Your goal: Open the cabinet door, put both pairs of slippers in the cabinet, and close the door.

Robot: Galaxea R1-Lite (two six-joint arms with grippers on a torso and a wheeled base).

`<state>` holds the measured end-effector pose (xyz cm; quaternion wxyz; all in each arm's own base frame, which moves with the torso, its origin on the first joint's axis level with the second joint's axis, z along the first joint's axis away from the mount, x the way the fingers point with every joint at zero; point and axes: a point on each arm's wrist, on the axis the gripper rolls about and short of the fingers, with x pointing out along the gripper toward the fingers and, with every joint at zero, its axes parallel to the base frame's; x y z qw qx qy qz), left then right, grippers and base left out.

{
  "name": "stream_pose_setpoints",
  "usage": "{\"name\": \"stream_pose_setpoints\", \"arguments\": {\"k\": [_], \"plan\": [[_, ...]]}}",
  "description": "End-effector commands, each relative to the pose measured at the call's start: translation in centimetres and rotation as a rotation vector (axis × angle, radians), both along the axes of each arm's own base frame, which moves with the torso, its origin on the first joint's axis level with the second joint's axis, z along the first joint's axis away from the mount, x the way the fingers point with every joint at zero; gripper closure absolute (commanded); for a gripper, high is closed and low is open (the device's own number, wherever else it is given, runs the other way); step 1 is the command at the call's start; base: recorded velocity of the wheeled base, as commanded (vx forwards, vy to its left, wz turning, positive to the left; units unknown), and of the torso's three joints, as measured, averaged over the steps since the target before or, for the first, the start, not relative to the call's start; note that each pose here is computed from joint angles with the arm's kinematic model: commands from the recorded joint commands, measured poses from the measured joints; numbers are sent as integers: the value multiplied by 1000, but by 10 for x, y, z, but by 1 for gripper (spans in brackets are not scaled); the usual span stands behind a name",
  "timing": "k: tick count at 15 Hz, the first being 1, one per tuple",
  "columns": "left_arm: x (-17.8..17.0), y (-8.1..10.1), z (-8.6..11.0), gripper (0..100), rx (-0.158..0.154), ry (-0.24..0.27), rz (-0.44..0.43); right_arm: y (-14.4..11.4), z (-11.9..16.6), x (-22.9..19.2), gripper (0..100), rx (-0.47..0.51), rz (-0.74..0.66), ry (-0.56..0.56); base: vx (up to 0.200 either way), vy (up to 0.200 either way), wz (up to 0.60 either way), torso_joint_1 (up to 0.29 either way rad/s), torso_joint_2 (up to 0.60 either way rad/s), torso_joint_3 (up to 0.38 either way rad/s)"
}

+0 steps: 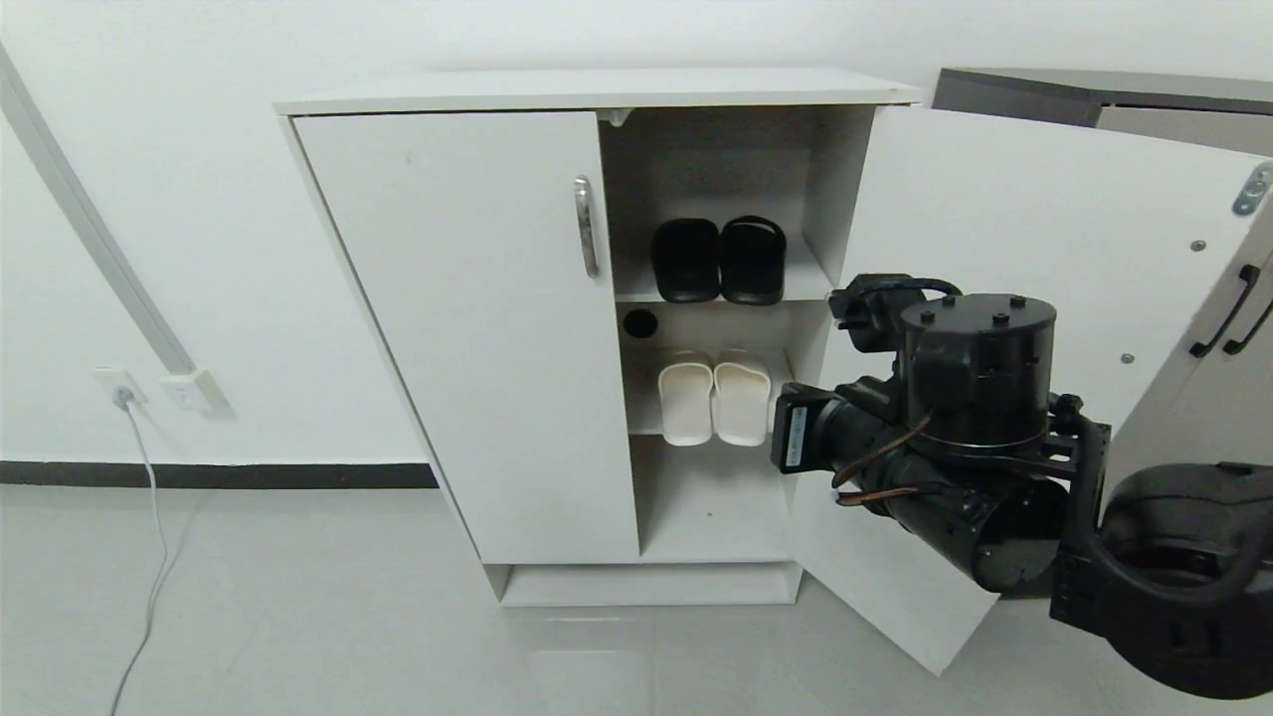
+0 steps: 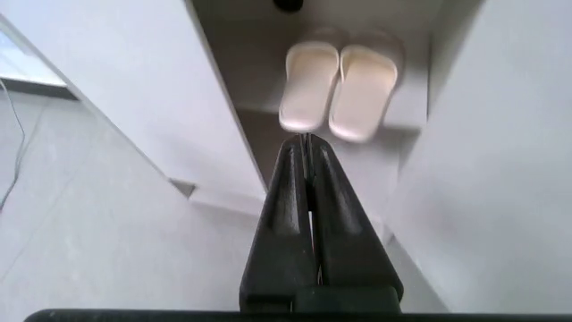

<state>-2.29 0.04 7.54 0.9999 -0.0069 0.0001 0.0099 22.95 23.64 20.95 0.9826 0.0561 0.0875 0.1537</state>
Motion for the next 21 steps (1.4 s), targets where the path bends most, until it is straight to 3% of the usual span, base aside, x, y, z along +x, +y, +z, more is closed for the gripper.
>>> {"name": "stream_pose_setpoints", "arguments": {"k": [1,21], "plan": [[0,0,0,100,0,1,2,1,-10,4,100,-21,5,20,-200,0,0,7,2,2],[0,0,0,100,-2,1,5,-1,-39,7,100,-79,43,46,0,0,0,0,0,0]]}}
